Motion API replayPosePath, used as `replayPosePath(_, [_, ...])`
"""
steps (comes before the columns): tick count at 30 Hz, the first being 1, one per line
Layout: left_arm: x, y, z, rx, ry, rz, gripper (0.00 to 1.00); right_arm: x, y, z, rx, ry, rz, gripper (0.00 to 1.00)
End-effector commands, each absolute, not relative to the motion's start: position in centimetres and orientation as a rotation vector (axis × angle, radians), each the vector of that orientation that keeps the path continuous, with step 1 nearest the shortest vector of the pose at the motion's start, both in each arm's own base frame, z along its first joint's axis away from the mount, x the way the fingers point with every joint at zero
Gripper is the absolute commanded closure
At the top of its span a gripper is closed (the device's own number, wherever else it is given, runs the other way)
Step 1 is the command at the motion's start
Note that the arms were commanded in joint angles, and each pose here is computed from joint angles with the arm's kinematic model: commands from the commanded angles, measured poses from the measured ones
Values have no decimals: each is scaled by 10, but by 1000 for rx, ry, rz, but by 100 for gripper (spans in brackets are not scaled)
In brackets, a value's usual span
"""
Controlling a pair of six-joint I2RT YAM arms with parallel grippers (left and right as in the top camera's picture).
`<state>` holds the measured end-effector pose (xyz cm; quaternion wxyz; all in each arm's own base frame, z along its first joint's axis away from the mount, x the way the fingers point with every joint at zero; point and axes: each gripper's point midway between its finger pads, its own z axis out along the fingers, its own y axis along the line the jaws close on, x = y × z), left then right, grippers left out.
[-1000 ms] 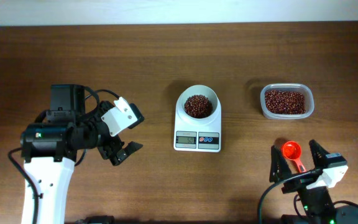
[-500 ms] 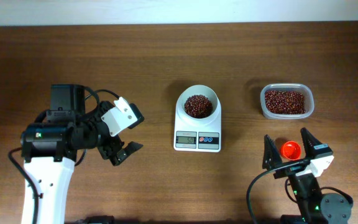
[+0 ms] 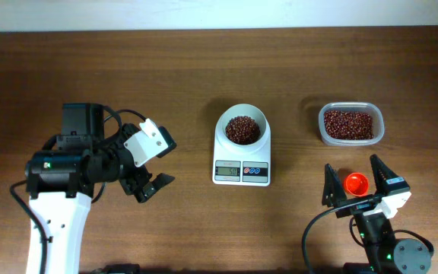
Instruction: Scoop and weigh 50g on scale
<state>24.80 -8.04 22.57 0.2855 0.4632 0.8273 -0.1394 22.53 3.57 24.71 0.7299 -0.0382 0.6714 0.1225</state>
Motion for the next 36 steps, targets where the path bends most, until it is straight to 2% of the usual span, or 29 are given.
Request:
replayPosePath(1, [248, -83, 231, 1224, 2196, -390, 1, 224, 41, 248, -101, 1468, 287, 1])
replayPosePath(20, [248, -83, 231, 1224, 2196, -390, 1, 223, 41, 259, -132, 1413, 253, 1])
replayPosePath(32, [248, -83, 231, 1224, 2195, -390, 1, 236, 42, 225, -166, 1360, 217, 1])
replayPosePath(36, [248, -83, 231, 1224, 2196, -390, 1, 242, 37, 199, -118, 1473, 199, 1])
